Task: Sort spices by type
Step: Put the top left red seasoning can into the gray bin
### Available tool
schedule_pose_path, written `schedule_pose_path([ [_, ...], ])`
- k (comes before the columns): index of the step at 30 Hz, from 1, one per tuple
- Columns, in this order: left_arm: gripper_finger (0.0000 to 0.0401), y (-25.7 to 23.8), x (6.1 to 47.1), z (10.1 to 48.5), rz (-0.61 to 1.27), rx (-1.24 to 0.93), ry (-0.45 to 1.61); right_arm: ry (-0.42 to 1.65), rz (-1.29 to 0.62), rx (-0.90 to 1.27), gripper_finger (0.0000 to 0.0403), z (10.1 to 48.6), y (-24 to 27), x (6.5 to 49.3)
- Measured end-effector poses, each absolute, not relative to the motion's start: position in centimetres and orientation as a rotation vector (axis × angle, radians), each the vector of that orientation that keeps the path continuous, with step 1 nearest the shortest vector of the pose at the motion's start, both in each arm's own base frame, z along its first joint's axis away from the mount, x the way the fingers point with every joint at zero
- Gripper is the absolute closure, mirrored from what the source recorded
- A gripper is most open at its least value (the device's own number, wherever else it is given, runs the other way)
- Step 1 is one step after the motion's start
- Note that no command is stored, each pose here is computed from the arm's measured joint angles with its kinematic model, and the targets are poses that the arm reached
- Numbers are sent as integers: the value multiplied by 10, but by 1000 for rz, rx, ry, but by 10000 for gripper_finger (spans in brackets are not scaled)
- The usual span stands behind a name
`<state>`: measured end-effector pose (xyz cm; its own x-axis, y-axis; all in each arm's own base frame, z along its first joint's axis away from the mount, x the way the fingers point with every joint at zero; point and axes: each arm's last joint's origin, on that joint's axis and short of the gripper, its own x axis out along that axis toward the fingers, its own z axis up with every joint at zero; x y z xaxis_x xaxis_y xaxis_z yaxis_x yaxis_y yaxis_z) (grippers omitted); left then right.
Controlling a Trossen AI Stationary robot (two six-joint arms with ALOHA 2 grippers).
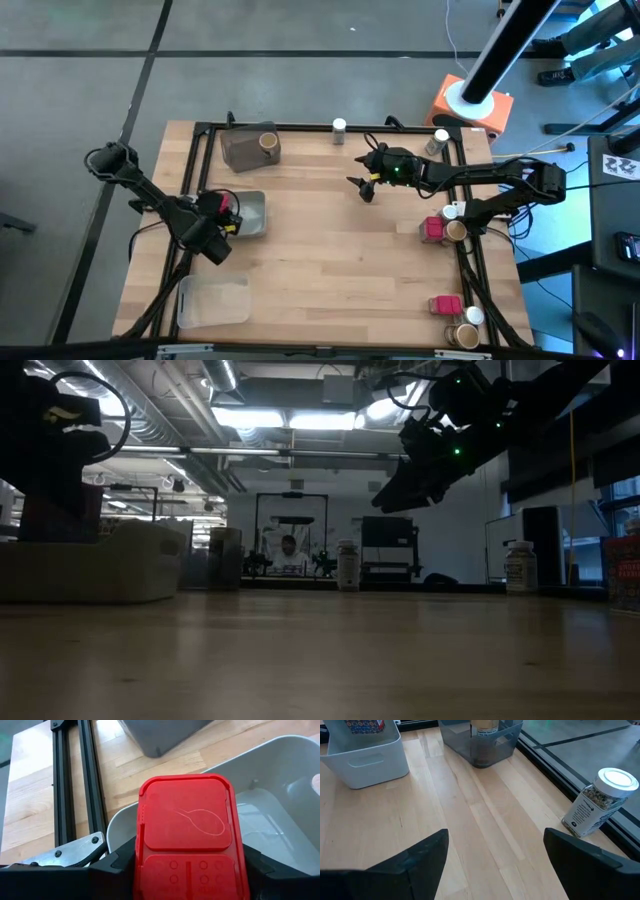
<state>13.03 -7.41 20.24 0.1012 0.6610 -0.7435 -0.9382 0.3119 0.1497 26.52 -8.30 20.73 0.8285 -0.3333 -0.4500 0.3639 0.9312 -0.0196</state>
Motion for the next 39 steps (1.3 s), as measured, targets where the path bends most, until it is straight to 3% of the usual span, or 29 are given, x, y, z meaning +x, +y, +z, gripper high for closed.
schedule_pose_path([
  [11,205,-73,134,200,1250,-405,830,465,-370,68,77,207,-83,265],
  [28,204,-84,148,166,1242,-326,921,466,-371,68,77,207,-83,265],
  [39,161,-84,148,166,1231,-320,957,466,-371,68,77,207,-83,265],
])
